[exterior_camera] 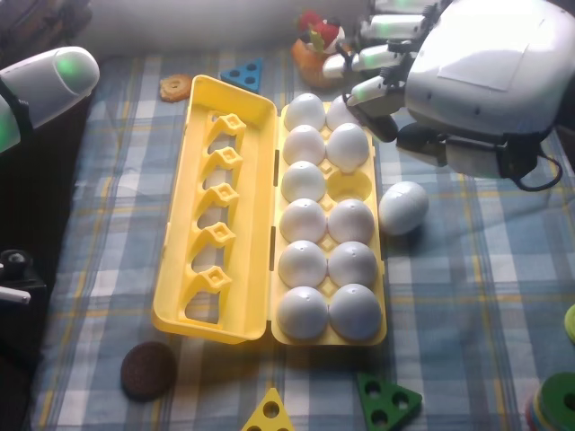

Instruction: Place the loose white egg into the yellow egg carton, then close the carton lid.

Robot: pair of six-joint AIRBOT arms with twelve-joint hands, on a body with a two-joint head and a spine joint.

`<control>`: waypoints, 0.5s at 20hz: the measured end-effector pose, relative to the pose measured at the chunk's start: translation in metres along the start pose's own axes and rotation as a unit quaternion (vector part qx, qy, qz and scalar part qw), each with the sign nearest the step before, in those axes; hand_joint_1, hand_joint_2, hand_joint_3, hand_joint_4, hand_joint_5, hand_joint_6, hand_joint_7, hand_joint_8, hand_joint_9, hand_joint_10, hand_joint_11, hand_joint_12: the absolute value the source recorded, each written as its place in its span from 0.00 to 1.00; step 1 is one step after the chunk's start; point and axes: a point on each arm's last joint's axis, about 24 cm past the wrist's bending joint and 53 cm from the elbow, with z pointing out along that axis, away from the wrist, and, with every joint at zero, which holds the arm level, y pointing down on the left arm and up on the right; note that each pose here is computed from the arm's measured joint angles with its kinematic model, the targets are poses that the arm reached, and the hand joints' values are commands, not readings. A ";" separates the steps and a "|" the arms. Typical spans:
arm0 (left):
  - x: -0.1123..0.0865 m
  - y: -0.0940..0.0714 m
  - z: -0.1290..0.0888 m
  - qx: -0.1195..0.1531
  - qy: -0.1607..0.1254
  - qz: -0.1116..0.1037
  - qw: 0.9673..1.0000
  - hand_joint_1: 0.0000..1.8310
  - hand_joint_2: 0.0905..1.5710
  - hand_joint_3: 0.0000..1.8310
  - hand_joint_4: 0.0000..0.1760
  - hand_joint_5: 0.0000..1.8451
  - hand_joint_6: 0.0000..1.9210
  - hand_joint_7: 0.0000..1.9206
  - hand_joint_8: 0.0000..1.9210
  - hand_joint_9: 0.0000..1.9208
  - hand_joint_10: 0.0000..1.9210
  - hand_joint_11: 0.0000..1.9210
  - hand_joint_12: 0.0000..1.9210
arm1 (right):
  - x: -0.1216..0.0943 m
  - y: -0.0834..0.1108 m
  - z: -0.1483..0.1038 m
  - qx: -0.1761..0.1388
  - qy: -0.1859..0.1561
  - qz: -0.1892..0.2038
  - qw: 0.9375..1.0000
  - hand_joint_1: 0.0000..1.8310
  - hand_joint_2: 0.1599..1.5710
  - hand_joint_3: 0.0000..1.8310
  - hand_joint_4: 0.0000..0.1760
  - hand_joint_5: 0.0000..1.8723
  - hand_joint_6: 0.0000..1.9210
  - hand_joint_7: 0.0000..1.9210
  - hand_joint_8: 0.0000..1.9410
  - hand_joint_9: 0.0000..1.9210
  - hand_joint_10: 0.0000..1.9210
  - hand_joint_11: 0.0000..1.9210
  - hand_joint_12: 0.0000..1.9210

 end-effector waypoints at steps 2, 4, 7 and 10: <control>0.000 -0.001 0.000 0.002 0.000 0.000 1.000 0.28 0.77 0.00 0.67 0.00 0.00 0.00 0.00 0.00 0.00 0.00 1.00 | -0.001 -0.003 -0.007 0.008 0.000 0.008 1.000 0.52 0.68 0.00 0.00 0.01 0.03 0.02 0.05 0.00 0.10 0.00 0.60; 0.000 0.001 0.000 -0.002 -0.001 -0.001 1.000 0.29 0.76 0.00 0.68 0.00 0.00 0.00 0.00 0.00 0.00 0.00 1.00 | -0.003 -0.024 -0.024 0.035 0.001 0.018 0.999 0.45 0.66 0.00 0.00 0.00 0.00 0.00 0.00 0.00 0.00 0.00 0.31; 0.002 0.001 -0.002 -0.004 0.000 -0.003 1.000 0.25 0.77 0.00 0.64 0.00 0.00 0.00 0.00 0.00 0.00 0.00 1.00 | 0.011 -0.038 -0.040 0.059 0.027 0.025 0.998 0.49 0.65 0.00 0.00 0.00 0.00 0.02 0.00 0.02 0.01 0.00 0.32; 0.001 0.000 -0.004 0.000 -0.002 -0.002 1.000 0.25 0.76 0.00 0.65 0.00 0.00 0.00 0.00 0.00 0.00 0.00 1.00 | 0.025 -0.039 -0.043 0.064 0.048 0.028 0.996 0.46 0.63 0.00 0.00 0.00 0.00 0.07 0.19 0.00 0.42 0.00 0.94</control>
